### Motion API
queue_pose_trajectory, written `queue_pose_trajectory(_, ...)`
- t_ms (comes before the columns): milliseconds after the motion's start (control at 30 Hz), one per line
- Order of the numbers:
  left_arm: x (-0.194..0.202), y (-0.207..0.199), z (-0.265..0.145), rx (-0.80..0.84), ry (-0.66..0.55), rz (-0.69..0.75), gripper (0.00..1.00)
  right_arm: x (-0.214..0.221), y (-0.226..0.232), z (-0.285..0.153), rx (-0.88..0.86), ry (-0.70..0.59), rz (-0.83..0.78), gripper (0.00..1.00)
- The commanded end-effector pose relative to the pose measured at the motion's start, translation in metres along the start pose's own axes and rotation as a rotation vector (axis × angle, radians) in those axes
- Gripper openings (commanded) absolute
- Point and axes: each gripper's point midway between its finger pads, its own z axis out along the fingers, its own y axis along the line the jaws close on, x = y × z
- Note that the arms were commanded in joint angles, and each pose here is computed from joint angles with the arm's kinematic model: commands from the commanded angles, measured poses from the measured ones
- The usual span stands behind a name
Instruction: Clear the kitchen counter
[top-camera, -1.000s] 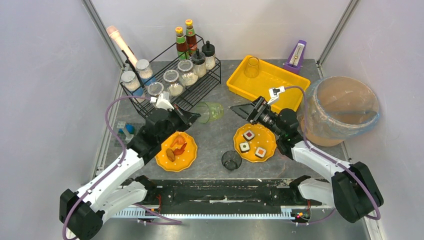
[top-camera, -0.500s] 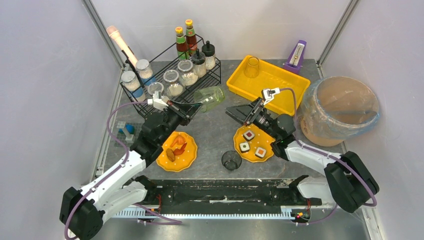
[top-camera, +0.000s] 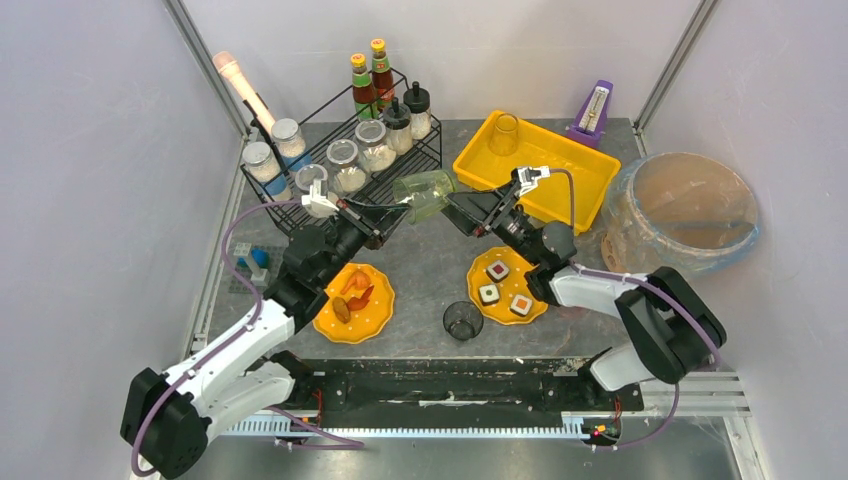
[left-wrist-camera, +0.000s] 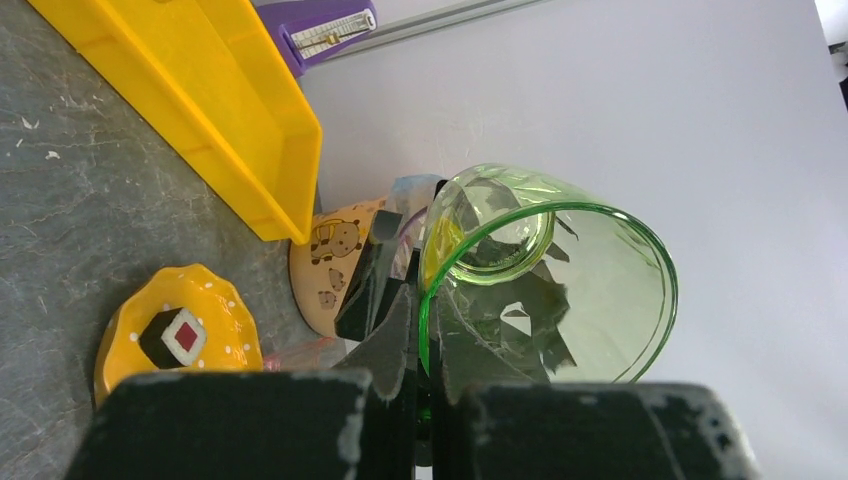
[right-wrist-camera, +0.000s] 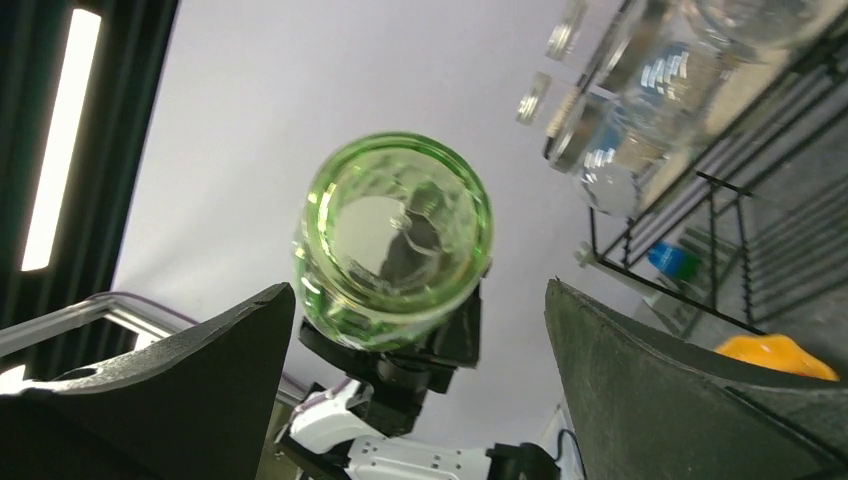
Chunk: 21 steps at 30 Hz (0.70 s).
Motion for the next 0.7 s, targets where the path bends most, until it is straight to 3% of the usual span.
queue_pose_trajectory(0,0.000,-0.019,-0.001,0.081,0.002,-0.046,0.02,-0.010,0.052,0.012,-0.226,-0.029,0.015,0.98)
queue_pose_trajectory(300,0.008,-0.010,0.003,0.058,0.033,-0.060,0.02,-0.014,0.056,0.021,-0.253,-0.033,0.018,0.98)
queue_pose_trajectory(367,0.009,-0.008,0.004,0.053,0.036,-0.059,0.02,-0.013,0.054,0.022,-0.249,-0.027,0.017,0.90)
queue_pose_trajectory(500,0.012,-0.002,0.005,0.037,0.054,-0.048,0.02,-0.013,0.045,0.021,-0.220,-0.034,0.006,0.62)
queue_pose_trajectory(667,0.015,0.017,0.001,-0.034,0.063,0.021,0.22,-0.016,0.037,0.020,-0.196,-0.037,-0.016,0.22)
